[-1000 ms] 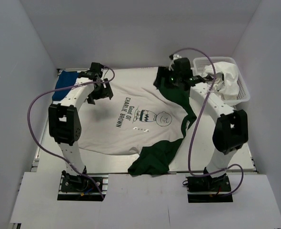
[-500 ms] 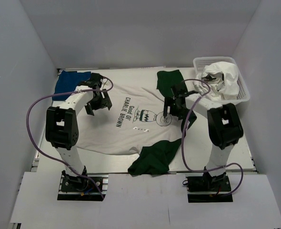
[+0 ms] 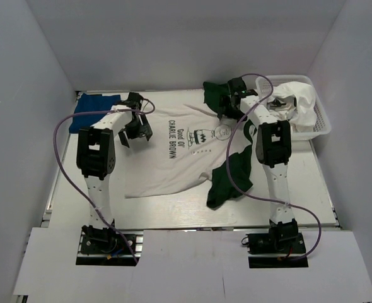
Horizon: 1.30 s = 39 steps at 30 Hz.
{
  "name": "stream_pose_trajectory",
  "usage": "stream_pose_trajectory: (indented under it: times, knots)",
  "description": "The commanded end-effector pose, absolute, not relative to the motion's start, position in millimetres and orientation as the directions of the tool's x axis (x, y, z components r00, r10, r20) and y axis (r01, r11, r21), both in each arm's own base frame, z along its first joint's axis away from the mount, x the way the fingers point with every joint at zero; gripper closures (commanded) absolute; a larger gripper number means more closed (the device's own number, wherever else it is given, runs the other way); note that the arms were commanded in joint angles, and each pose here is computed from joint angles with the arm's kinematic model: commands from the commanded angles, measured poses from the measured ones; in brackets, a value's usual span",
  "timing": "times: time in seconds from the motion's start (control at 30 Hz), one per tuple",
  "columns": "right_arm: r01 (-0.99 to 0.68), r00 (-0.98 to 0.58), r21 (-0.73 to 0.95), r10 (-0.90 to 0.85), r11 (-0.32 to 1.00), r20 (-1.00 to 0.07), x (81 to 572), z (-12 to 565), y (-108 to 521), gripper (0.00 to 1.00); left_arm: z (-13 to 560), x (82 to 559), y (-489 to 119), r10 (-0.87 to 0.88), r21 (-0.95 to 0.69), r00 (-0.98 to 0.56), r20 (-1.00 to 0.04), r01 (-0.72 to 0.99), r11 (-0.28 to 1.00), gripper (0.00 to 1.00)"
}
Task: Fold and stack the t-shirts
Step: Flatten out the tshirt
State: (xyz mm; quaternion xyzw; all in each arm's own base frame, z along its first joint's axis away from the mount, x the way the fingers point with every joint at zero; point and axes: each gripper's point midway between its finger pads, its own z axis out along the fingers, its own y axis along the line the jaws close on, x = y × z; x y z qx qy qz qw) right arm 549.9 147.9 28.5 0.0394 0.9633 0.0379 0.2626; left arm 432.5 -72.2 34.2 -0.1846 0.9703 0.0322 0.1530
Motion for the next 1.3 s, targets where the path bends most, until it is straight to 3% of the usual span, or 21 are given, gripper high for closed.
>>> stream_pose_trajectory:
  times: [0.0,0.1,0.17,0.2,0.23,0.3,0.33,0.37,0.47,0.5,0.6,0.67,0.7,0.8,1.0,1.07,1.1,1.13,1.17,1.2,1.27]
  knots:
    - [-0.073,-0.843,0.086,-0.016,0.994,-0.538,560,55,155,0.10,50,450,-71,-0.359,0.000,-0.870,-0.340,-0.381,0.925,0.01]
    - [-0.166,-0.787,0.115,-0.061,0.979,-0.615,550,105,170,0.10,64,457,-73,-0.353,-0.027,-0.860,-0.368,-0.370,0.929,0.01]
    - [-0.198,-0.812,0.118,-0.095,0.973,-0.577,522,93,175,0.10,75,457,-80,-0.338,-0.048,-0.858,-0.387,-0.348,0.936,0.01]
    - [-0.222,-0.746,0.145,-0.072,0.964,-0.662,519,146,180,0.10,81,458,-84,-0.341,-0.079,-0.854,-0.394,-0.338,0.938,0.01]
    - [-0.224,-0.791,0.171,-0.076,0.959,-0.607,496,126,181,0.10,92,455,-86,-0.343,-0.101,-0.845,-0.410,-0.332,0.938,0.01]
    - [-0.246,-0.759,0.231,-0.039,0.941,-0.650,473,170,192,0.10,104,449,-86,-0.346,-0.124,-0.835,-0.427,-0.324,0.938,0.01]
    - [-0.210,-0.821,0.251,-0.031,0.945,-0.571,444,138,188,0.10,101,440,-86,-0.345,-0.129,-0.840,-0.419,-0.322,0.938,0.01]
    - [-0.215,-0.794,0.291,0.007,0.932,-0.608,428,171,191,0.10,117,434,-85,-0.348,-0.144,-0.827,-0.441,-0.318,0.937,0.01]
    - [-0.161,-0.845,0.322,0.038,0.933,-0.534,368,151,182,0.10,113,411,-89,-0.340,-0.160,-0.836,-0.430,-0.300,0.940,0.01]
    - [-0.094,-0.894,0.302,0.053,0.949,-0.444,338,126,171,0.10,120,402,-89,-0.341,-0.175,-0.834,-0.435,-0.294,0.940,0.01]
    - [0.070,-0.931,0.259,0.157,0.963,-0.330,271,104,142,0.10,96,372,-93,-0.364,-0.198,-0.856,-0.367,-0.311,0.930,0.01]
    - [0.129,-0.917,0.289,0.225,0.949,-0.329,250,111,135,0.10,97,365,-96,-0.366,-0.231,-0.853,-0.373,-0.296,0.927,0.01]
    - [0.160,-0.934,0.259,0.231,0.953,-0.272,227,89,126,0.10,86,353,-96,-0.371,-0.230,-0.863,-0.343,-0.306,0.924,0.01]
    - [0.186,-0.923,0.301,0.272,0.935,-0.274,211,79,124,0.10,70,337,-101,-0.360,-0.234,-0.882,-0.304,-0.297,0.926,0.01]
    - [0.172,-0.929,0.367,0.274,0.914,-0.248,227,69,144,0.10,48,324,-102,-0.356,-0.201,-0.902,-0.244,-0.312,0.929,0.01]
    - [0.174,-0.943,0.348,0.258,0.921,-0.211,226,58,145,0.18,47,325,-98,-0.366,-0.184,-0.895,-0.255,-0.326,0.927,0.01]
    - [0.173,-0.946,0.338,0.251,0.925,-0.203,225,55,144,0.31,45,322,-97,-0.365,-0.179,-0.897,-0.248,-0.328,0.928,0.01]
    - [0.193,-0.944,0.319,0.265,0.928,-0.199,225,52,141,0.79,42,322,-96,-0.373,-0.168,-0.895,-0.245,-0.340,0.925,0.01]
    - [0.216,-0.945,0.272,0.271,0.938,-0.181,217,50,132,0.93,38,318,-95,-0.373,-0.162,-0.898,-0.235,-0.342,0.926,0.01]
    - [0.227,-0.944,0.252,0.276,0.941,-0.181,215,51,127,1.00,38,321,-93,-0.374,-0.157,-0.894,-0.248,-0.344,0.926,0.01]
    - [0.261,-0.940,0.162,0.289,0.952,-0.182,201,61,107,1.00,30,317,-93,-0.381,-0.149,-0.895,-0.233,-0.355,0.923,0.01]
